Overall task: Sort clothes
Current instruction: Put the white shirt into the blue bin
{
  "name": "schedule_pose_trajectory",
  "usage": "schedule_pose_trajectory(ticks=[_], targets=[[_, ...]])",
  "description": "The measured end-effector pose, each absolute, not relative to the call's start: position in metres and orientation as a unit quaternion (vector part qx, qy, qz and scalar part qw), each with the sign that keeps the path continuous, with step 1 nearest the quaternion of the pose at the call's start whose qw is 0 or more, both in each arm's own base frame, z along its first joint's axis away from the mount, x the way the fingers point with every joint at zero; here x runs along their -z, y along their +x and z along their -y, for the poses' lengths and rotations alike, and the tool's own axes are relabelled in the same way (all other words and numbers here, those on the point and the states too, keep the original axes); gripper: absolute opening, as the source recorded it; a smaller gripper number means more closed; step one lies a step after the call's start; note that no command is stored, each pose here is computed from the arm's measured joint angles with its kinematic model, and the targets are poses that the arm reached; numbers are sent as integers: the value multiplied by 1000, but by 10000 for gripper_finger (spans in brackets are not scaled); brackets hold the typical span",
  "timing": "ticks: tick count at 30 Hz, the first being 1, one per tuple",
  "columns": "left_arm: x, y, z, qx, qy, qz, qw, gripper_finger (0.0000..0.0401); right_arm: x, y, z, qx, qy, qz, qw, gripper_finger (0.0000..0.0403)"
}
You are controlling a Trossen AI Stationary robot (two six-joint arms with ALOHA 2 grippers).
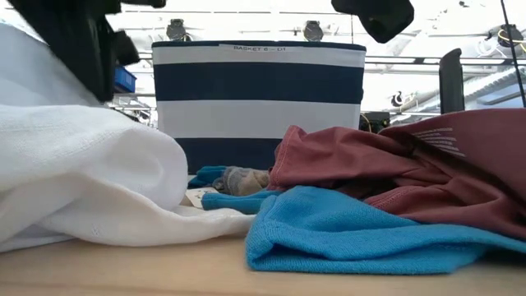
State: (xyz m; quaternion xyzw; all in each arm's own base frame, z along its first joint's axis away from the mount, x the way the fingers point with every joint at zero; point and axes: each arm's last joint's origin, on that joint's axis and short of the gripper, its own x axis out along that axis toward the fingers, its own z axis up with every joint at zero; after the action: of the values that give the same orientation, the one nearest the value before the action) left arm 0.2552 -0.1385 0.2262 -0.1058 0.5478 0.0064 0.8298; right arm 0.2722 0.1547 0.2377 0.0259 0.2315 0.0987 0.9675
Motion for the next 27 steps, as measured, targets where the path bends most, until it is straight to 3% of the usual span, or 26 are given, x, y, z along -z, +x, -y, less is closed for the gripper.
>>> schedule_pose_trajectory(ticks=[4, 12, 15, 19, 24, 27], targets=[[-210, 259, 137, -6, -91, -591, 801, 120, -238, 272, -156, -119, 30, -236, 964, 228], [-170, 271, 142, -10, -46, -639, 768, 194, -237, 271, -157, -134, 31, -240, 961, 228], [-155, 275, 142, -11, -50, -661, 748, 197, -237, 271, -157, -135, 29, -240, 961, 228], [-146, 277, 144, -4, -43, -676, 736, 159, -237, 271, -157, -135, 29, -239, 961, 228], [-152, 277, 143, -3, -41, -674, 738, 33, -237, 271, -157, -137, 20, -238, 961, 228], [-171, 281, 146, 6, -39, -656, 754, 14, -237, 271, -157, -137, 16, -239, 961, 228]])
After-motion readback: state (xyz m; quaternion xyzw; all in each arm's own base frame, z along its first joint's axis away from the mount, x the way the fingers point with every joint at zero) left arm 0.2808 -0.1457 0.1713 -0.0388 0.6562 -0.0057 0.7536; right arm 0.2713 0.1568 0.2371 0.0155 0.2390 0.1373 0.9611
